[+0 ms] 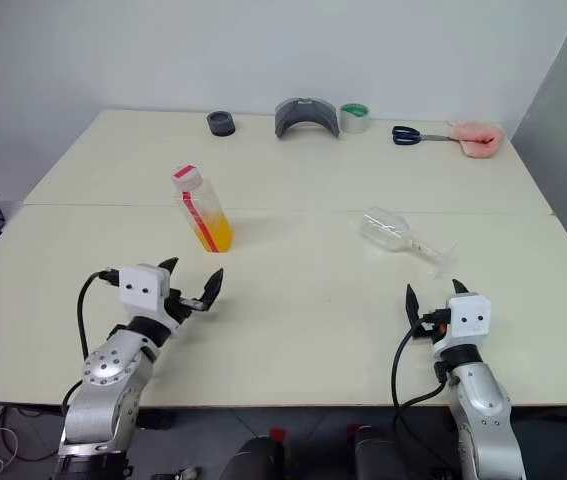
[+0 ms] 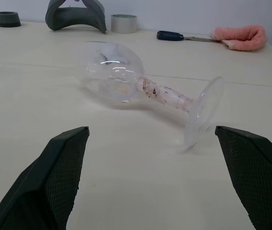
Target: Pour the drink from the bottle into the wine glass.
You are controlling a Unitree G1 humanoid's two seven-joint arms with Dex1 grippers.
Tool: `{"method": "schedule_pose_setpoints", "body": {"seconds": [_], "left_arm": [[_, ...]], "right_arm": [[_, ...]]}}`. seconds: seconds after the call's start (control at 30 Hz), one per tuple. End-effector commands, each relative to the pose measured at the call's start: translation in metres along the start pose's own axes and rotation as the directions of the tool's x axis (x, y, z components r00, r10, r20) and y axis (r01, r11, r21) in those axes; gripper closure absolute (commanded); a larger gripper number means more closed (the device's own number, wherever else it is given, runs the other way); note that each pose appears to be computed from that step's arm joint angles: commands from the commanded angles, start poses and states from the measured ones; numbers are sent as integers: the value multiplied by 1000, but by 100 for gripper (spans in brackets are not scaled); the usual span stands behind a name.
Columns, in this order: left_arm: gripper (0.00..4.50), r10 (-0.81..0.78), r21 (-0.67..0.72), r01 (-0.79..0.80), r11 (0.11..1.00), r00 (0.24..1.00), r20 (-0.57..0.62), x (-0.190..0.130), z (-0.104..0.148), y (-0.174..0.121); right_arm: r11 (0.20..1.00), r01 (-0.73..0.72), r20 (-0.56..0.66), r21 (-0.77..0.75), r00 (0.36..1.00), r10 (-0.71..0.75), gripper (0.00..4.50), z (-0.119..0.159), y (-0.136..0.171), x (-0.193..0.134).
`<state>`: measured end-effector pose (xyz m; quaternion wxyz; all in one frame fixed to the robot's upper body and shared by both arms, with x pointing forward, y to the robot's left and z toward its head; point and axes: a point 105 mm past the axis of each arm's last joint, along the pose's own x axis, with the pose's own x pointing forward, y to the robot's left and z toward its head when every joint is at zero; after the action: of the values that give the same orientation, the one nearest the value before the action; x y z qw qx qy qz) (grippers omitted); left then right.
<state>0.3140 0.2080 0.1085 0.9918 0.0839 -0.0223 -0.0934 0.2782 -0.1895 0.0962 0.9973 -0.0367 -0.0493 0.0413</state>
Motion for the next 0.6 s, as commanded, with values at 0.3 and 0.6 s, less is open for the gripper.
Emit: {"method": "schedule_pose_setpoints", "body": {"seconds": [0.3, 0.6], "left_arm": [[2, -11, 24, 10, 1000, 999, 46, -1, 12, -7], [2, 2, 17, -3, 1000, 999, 43, 0, 13, -5]], "right_arm": [[1000, -2, 40, -9, 999, 2, 0, 11, 0, 1], [1000, -10, 39, -7, 999, 11, 0, 11, 1, 2]]}}
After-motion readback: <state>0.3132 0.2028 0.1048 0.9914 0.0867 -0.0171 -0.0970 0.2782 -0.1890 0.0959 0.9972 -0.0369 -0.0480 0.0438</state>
